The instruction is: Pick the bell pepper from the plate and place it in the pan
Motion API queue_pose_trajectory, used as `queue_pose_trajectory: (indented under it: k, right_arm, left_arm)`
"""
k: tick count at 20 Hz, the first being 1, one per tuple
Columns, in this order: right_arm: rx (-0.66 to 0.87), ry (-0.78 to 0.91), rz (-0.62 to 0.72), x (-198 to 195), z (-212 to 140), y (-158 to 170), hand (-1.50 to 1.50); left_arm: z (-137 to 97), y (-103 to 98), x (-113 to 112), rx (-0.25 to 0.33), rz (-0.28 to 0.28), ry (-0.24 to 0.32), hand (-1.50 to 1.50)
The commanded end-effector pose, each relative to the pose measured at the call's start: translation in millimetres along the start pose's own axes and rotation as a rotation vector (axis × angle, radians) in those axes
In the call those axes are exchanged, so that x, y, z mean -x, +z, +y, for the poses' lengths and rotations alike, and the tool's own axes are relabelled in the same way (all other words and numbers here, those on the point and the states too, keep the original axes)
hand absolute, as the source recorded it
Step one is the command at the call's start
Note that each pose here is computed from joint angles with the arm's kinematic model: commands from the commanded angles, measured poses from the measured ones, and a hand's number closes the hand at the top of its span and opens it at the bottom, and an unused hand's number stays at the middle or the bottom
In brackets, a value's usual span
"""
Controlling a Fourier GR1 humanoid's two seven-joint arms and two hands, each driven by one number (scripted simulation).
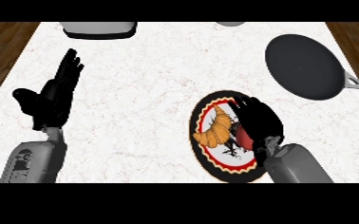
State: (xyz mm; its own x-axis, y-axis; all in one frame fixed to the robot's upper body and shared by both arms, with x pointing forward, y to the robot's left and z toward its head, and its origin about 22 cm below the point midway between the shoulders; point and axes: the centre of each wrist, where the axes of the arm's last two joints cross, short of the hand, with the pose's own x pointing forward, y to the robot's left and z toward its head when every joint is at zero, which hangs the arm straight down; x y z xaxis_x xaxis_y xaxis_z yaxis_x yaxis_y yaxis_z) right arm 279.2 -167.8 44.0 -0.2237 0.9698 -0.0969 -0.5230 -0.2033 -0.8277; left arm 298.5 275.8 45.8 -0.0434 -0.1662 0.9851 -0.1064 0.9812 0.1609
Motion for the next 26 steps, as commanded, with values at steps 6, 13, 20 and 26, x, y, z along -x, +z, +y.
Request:
queue_pose_trajectory:
  k: [6, 13, 20, 26]
  right_arm:
    - [-0.064, -0.007, -0.048, -3, 25, -10, 1.5]
    - [-0.054, 0.079, -0.132, 20, 12, -5, 1.5]
    - [-0.011, -0.229, -0.092, -42, 8, -24, 1.5]
    - [0.187, -0.438, -0.002, -74, -7, -3, 1.5]
  left_arm:
    - [18, -2, -8, 0.004, 0.008, 0.003, 0.0]
    - [-6, 8, -6, 0.014, 0.01, 0.003, 0.0]
    - [3, 2, -13, -0.002, -0.009, 0.008, 0.0]
    - [4, 0, -13, 0.001, -0.011, -0.007, 0.0]
